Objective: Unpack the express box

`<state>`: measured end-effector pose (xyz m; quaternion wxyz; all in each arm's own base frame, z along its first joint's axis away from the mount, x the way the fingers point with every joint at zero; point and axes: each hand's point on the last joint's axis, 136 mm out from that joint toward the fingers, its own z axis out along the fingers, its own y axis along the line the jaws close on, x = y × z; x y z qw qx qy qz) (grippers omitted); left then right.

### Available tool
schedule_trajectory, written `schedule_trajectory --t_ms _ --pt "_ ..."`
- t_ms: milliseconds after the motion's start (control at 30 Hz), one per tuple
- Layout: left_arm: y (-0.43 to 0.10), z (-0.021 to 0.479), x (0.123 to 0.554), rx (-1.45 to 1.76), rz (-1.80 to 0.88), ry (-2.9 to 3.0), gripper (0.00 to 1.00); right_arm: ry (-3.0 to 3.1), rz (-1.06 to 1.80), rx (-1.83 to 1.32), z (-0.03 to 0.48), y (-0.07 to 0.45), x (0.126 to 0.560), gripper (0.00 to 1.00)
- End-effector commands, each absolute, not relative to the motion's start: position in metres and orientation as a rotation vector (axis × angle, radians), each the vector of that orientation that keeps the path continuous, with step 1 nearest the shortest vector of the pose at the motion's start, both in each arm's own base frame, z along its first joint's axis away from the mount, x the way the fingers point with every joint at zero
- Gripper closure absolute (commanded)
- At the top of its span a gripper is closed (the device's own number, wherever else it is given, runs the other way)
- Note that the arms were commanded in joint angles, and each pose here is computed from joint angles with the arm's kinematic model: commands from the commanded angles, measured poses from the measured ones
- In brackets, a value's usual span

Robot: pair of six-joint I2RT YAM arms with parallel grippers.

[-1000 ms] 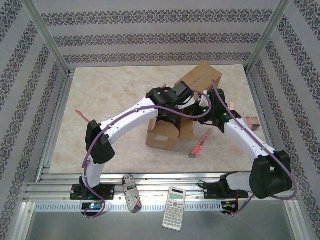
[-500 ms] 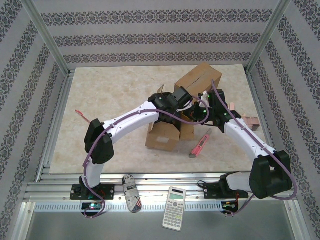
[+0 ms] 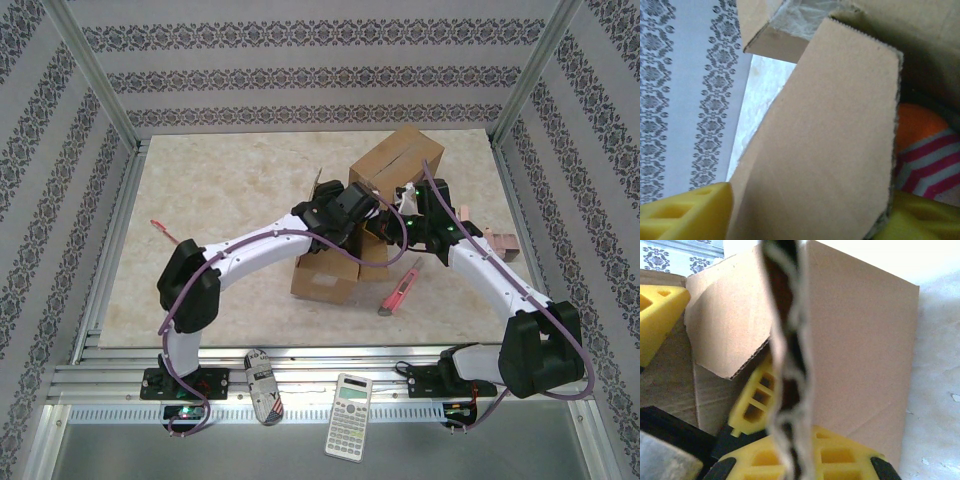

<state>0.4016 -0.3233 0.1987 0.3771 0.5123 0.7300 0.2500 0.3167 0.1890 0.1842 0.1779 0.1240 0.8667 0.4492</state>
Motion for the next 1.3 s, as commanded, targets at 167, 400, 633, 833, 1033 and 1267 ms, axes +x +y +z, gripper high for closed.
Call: schedule_trajectory --t_ms 167,400,633,833,1033,1267 --pt "-0.324 0.211 0.399 1.342 0.642 1.829 0.54 2.399 1.323 0.266 0.201 0.197 0.318 1.0" --pt "-0.319 0.206 0.394 1.365 0.649 1.861 1.0 2.39 1.331 0.238 0.208 0.199 0.318 1.0" --pt "-0.312 0.227 0.393 1.336 0.675 1.875 1.0 2.377 1.345 0.149 0.223 0.202 0.31 0.65" --pt "-0.295 0.256 0.391 1.292 0.735 1.927 1.0 2.348 1.306 0.018 0.245 0.198 0.295 0.14" --pt "-0.269 0.285 0.387 1.18 0.762 2.017 1.0 2.333 1.152 -0.119 0.265 0.183 0.269 0.03" --pt "-0.246 0.306 0.376 1.041 0.74 2.133 1.0 2.269 0.938 -0.227 0.286 0.157 0.238 0.03"
